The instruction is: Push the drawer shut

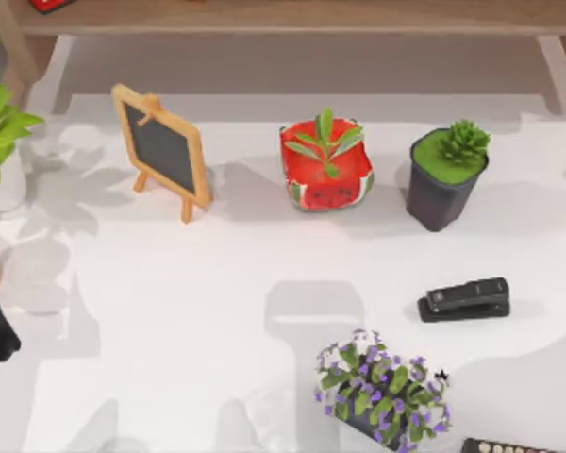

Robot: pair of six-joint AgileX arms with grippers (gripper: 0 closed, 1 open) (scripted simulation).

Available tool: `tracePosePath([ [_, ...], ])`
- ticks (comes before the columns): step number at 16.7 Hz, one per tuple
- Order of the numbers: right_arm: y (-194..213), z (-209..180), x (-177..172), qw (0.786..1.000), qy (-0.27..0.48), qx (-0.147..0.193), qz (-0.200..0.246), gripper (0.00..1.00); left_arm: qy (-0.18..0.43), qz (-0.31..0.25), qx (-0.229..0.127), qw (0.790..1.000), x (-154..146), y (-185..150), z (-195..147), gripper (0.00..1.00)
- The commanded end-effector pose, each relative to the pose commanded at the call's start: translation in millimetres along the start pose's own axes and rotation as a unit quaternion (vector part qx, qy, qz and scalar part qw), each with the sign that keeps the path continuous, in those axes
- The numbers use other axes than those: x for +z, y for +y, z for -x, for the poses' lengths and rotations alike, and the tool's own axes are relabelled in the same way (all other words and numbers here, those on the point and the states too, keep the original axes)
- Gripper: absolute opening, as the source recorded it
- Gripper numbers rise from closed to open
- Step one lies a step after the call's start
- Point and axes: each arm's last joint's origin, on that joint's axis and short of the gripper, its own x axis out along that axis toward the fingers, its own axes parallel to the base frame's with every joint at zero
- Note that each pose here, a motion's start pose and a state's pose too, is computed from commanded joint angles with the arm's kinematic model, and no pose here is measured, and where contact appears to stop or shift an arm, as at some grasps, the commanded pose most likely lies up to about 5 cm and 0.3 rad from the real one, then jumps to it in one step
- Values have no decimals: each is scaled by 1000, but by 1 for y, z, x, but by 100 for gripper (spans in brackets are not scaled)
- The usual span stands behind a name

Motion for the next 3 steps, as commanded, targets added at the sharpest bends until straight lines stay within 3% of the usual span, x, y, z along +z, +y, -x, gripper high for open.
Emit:
tracePosePath([
  [3,0,0,0,1000,0,0,0,100,0,0,0,1000,0,0,0,100],
])
